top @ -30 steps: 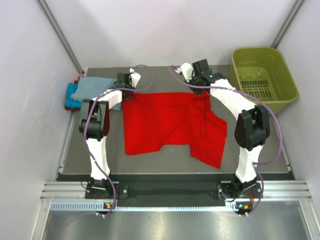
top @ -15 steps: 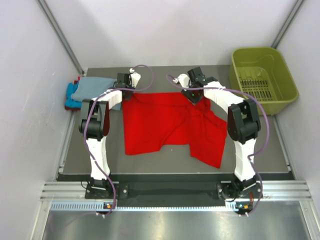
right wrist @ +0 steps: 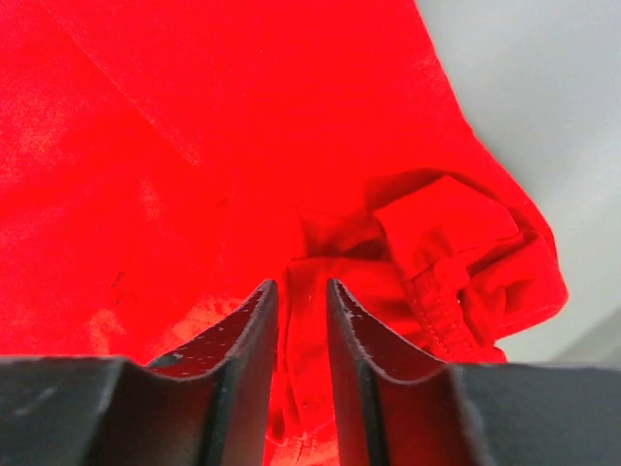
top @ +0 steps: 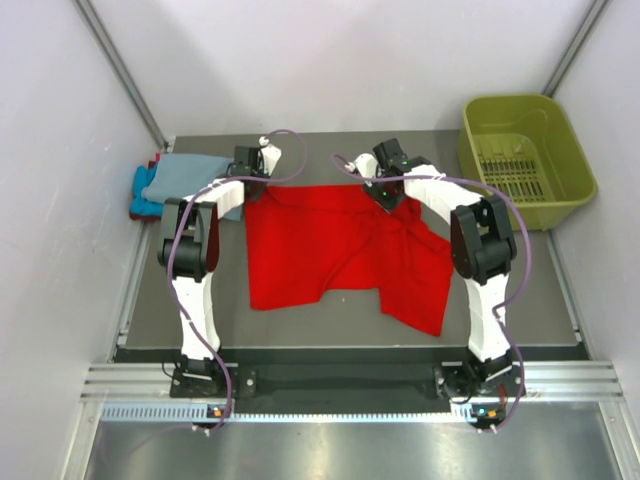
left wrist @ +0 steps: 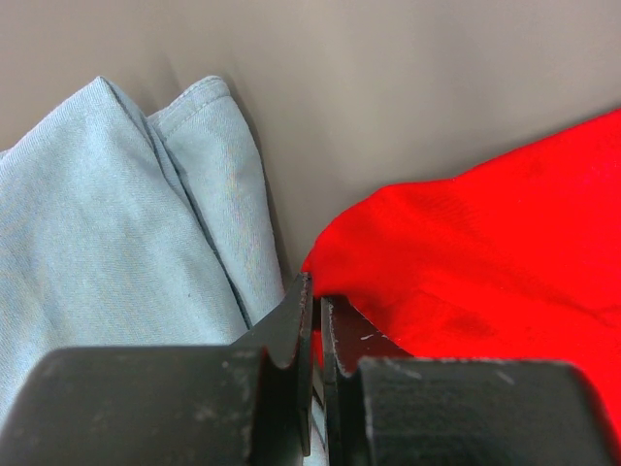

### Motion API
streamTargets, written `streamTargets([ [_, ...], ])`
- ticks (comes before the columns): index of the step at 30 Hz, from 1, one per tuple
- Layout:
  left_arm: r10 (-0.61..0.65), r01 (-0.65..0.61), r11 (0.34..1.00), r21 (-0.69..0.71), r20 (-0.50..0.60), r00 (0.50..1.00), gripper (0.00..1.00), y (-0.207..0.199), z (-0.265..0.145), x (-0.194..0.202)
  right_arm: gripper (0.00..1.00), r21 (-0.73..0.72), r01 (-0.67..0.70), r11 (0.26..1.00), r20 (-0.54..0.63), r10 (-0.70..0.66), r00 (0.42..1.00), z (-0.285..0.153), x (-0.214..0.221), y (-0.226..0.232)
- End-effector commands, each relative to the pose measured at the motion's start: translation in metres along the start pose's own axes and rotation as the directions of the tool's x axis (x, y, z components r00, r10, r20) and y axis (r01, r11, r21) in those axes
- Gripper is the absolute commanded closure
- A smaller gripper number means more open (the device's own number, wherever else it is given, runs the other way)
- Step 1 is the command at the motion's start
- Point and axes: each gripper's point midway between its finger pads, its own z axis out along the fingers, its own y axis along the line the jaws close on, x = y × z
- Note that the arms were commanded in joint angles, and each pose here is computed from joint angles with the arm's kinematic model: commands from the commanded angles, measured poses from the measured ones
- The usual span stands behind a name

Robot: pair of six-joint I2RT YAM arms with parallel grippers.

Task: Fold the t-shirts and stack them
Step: Flatten the tshirt out

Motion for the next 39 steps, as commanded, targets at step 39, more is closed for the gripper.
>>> streamTargets([
  [39, -0.009, 0.011, 0.999, -0.037, 0.051, 0.999, 1.00, 0.014, -0.016, -0.018, 0.73, 0.060, 0.001, 0.998, 0.008, -0.001, 1.000, 0.013, -0.009, -0.015],
])
